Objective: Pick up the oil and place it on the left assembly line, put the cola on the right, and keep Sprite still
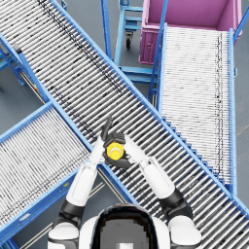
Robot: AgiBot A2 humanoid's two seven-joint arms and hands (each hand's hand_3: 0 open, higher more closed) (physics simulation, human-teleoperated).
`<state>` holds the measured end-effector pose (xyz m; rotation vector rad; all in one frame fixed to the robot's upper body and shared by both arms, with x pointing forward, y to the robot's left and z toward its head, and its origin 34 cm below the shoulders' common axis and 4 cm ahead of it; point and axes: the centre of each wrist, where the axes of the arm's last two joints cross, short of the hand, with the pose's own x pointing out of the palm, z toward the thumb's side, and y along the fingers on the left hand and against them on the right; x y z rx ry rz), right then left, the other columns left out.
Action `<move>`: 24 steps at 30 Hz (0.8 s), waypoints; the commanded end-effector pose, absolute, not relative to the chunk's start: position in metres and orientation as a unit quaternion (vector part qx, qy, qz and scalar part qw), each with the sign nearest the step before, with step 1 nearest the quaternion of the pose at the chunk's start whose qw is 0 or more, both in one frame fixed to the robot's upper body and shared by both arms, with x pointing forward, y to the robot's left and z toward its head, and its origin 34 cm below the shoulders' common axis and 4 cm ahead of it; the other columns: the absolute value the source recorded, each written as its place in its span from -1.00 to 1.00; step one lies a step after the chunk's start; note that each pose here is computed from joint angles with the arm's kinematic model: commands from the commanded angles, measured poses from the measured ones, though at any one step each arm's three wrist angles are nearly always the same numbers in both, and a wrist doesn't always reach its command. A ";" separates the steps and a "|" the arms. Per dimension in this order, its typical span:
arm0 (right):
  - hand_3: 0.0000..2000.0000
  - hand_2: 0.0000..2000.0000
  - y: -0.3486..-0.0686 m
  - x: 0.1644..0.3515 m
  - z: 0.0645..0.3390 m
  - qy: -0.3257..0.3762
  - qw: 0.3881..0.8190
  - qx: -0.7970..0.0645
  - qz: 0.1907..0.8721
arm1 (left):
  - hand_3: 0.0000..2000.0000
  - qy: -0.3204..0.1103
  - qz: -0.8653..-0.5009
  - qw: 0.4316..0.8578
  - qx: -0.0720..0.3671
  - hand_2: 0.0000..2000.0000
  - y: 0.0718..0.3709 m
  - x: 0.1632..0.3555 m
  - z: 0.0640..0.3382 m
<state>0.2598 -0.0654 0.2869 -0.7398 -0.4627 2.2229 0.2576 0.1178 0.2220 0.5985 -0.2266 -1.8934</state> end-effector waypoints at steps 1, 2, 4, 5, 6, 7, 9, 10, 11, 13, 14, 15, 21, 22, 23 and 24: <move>1.00 1.00 -0.063 0.257 0.293 -0.192 0.363 -0.293 0.864 | -1.00 -0.108 -0.802 0.527 0.260 -1.00 0.111 0.250 0.228; 1.00 1.00 -0.063 0.257 0.295 -0.195 0.361 -0.295 0.863 | -1.00 -0.109 -0.804 0.524 0.261 -1.00 0.109 0.249 0.228; 1.00 1.00 -0.066 0.260 0.296 -0.197 0.360 -0.297 0.862 | -0.35 -0.108 -0.799 0.530 0.261 1.00 0.114 0.248 0.228; 1.00 1.00 -0.067 0.261 0.296 -0.197 0.359 -0.296 0.863 | -0.02 -0.106 -0.801 0.527 0.262 1.00 0.116 0.248 0.228; 1.00 1.00 -0.067 0.260 0.297 -0.198 0.351 -0.299 0.865 | 0.31 -0.106 -0.801 0.527 0.262 1.00 0.117 0.248 0.228; 1.00 1.00 -0.068 0.260 0.297 -0.198 0.350 -0.299 0.866 | 0.63 -0.104 -0.802 0.527 0.261 1.00 0.118 0.249 0.227; 1.00 1.00 -0.067 0.260 0.298 -0.205 0.353 -0.296 0.863 | 1.00 -0.104 -0.802 0.526 0.262 1.00 0.120 0.248 0.227; 0.67 -0.36 -0.067 0.260 0.298 -0.208 0.357 -0.294 0.862 | 1.00 -0.107 -0.799 0.531 0.262 1.00 0.121 0.248 0.228; 0.35 -1.00 -0.068 0.259 0.297 -0.213 0.382 -0.288 0.852 | 1.00 -0.109 -0.797 0.532 0.264 1.00 0.123 0.247 0.229; -0.31 -1.00 -0.069 0.260 0.298 -0.222 0.411 -0.279 0.839 | 1.00 -0.112 -0.798 0.531 0.264 1.00 0.124 0.249 0.231; -0.63 -1.00 -0.073 0.260 0.299 -0.226 0.424 -0.277 0.832 | 1.00 -0.115 -0.795 0.532 0.266 1.00 0.126 0.250 0.234; -0.96 -1.00 -0.079 0.260 0.304 -0.237 0.437 -0.278 0.822 | 1.00 -0.117 -0.788 0.542 0.266 1.00 0.132 0.252 0.236; -1.00 -1.00 -0.114 0.262 0.309 -0.260 0.512 -0.270 0.773 | 1.00 -0.098 -0.689 0.677 0.239 1.00 0.217 0.267 0.231; -1.00 -1.00 -0.118 0.261 0.308 -0.262 0.522 -0.268 0.766 | 1.00 -0.095 -0.676 0.692 0.235 1.00 0.229 0.268 0.230; -1.00 -1.00 -0.121 0.261 0.307 -0.262 0.530 -0.266 0.761 | 1.00 -0.090 -0.664 0.707 0.227 1.00 0.239 0.268 0.226; -1.00 -1.00 -0.123 0.261 0.307 -0.264 0.535 -0.264 0.758 | 1.00 -0.084 -0.655 0.719 0.219 1.00 0.249 0.269 0.222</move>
